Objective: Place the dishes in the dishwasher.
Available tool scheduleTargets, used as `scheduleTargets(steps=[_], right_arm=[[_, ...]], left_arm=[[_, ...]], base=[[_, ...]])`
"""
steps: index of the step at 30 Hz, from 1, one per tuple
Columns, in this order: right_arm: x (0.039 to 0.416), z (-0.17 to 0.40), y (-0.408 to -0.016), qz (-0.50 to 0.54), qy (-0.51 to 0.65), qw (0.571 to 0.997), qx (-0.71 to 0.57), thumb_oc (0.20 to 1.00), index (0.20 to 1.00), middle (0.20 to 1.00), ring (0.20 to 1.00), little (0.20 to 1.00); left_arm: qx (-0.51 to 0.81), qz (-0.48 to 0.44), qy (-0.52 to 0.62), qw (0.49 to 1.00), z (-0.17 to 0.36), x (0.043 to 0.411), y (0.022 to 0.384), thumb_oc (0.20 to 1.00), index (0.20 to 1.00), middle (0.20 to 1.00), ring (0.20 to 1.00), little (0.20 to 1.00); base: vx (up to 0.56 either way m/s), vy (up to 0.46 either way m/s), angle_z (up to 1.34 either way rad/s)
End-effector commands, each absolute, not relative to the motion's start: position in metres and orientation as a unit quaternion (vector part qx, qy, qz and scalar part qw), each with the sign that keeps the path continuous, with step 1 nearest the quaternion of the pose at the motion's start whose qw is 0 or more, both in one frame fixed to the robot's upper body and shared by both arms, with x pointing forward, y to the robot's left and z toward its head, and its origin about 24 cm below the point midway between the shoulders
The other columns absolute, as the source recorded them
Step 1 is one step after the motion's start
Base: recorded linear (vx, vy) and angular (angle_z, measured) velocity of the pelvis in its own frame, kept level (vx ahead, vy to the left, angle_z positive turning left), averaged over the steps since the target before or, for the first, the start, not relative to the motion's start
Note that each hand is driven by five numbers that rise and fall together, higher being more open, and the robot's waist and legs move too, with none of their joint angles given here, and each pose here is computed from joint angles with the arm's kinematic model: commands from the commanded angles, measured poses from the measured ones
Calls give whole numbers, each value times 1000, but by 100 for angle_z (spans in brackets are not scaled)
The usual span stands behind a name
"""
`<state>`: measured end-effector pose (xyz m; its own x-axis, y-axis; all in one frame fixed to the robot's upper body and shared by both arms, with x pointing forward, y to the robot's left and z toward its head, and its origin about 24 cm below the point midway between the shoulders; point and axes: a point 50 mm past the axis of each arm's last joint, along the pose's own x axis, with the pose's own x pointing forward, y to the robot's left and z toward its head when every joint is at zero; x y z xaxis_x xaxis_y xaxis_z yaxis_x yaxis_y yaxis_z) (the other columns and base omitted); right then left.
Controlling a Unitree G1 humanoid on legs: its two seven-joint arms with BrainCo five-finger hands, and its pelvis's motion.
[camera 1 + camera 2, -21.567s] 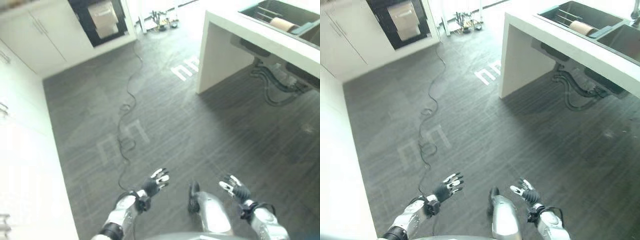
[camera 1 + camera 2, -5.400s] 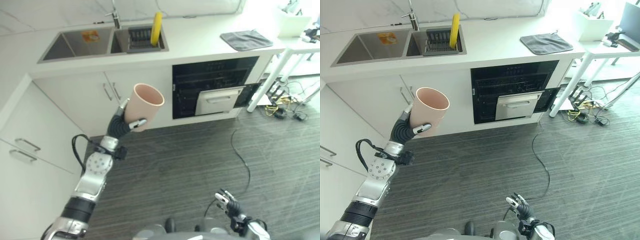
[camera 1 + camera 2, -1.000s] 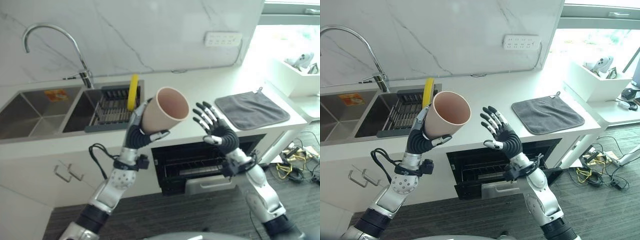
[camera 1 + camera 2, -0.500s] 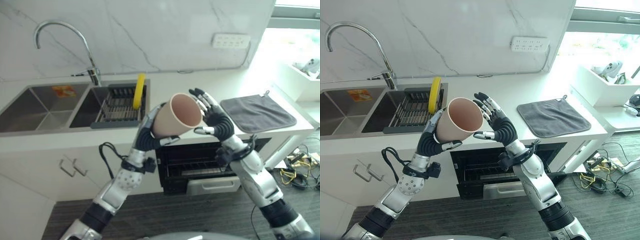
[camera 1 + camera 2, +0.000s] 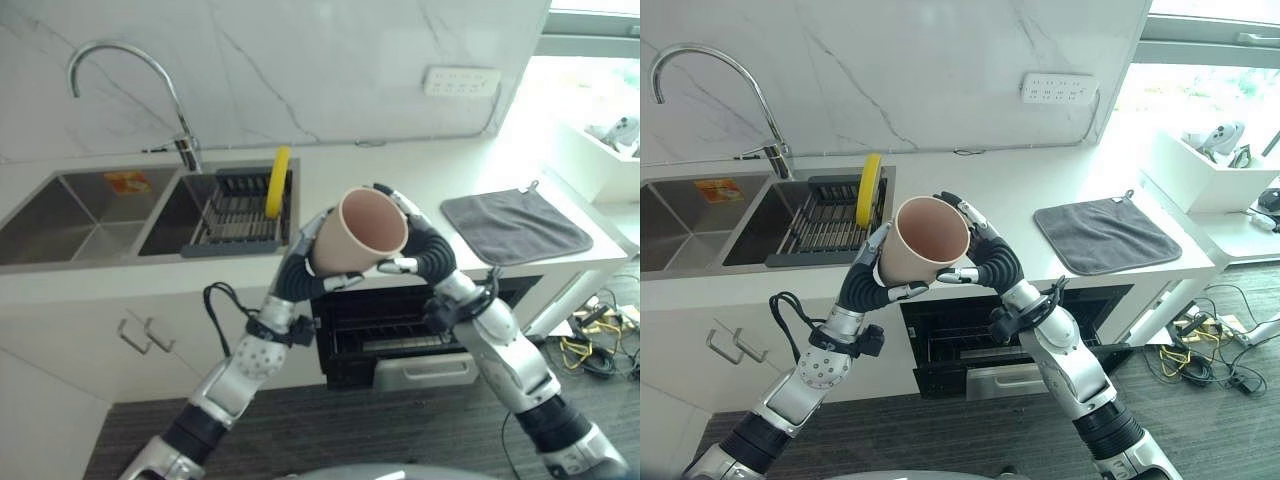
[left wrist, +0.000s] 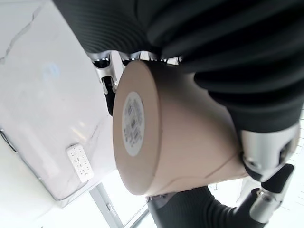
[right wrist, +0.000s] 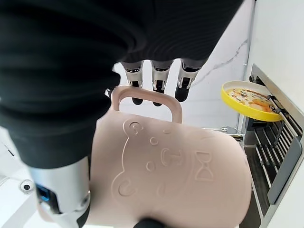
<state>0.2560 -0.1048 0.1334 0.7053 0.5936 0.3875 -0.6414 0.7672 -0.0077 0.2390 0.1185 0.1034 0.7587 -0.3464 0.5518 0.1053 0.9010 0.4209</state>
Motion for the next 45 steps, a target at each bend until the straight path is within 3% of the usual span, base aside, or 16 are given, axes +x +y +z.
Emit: scheduleTargets(steps=[1,8,16,22,32,45], right_arm=[[255,171,-85,396,-262,877,69,1000,1000,1000,1000,1000],[251,167,-75,421,-257,869,48,1000,1000,1000,1000,1000],[254,175,-89,330,-308,889,-79,1000,1000,1000,1000,1000],[254,181,-96,280,-352,875,-180,1000,1000,1000,1000,1000],[255,174,-91,331,-309,884,-115,1000,1000,1000,1000,1000],[254,173,-81,351,-311,875,-124,1000,1000,1000,1000,1000]], left_arm=[[169,-154,-372,900,128,251,103,200,200,200,200,200],[172,-163,-362,902,124,252,100,200,200,200,200,200],[198,-175,-305,915,104,253,103,200,200,200,200,200],[201,-172,-296,918,101,254,105,200,200,200,200,200],[202,-176,-304,914,103,252,105,200,200,200,200,200],[204,-190,-309,909,105,253,100,200,200,200,200,200]], base=[[0,0,0],[0,0,0],[0,0,0],[0,0,0],[0,0,0],[0,0,0]])
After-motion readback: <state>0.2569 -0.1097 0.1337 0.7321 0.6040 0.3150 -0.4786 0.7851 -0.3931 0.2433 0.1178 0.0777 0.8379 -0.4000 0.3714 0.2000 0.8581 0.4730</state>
